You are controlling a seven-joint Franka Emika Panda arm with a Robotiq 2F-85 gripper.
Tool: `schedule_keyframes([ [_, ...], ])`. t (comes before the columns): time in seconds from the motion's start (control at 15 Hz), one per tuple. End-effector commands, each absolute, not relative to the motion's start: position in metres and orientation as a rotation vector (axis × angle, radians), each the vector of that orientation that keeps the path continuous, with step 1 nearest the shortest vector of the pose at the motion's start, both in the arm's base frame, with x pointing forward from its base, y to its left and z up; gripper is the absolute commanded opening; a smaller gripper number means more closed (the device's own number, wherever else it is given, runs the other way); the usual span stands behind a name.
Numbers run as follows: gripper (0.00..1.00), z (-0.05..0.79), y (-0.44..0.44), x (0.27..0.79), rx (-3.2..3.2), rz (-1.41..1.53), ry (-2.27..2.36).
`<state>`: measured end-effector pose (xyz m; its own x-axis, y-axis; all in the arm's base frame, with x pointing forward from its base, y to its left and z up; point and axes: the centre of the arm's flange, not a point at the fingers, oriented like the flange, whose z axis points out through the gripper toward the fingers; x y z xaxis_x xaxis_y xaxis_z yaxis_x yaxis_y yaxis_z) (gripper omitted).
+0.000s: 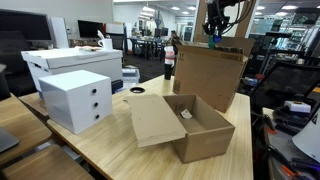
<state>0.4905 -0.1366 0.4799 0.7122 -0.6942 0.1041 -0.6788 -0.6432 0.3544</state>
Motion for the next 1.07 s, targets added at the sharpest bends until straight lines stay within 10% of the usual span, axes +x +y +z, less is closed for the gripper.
schedule_keyframes([
  [0.0,0.67,0.476,-0.129,0.486,2.533,-0.120,-1.112],
  [0.47,1.00,0.491,-0.090,0.503,2.642,-0.009,-1.024],
  [1.0,1.00,0.500,0.102,0.508,2.935,0.225,-0.546],
])
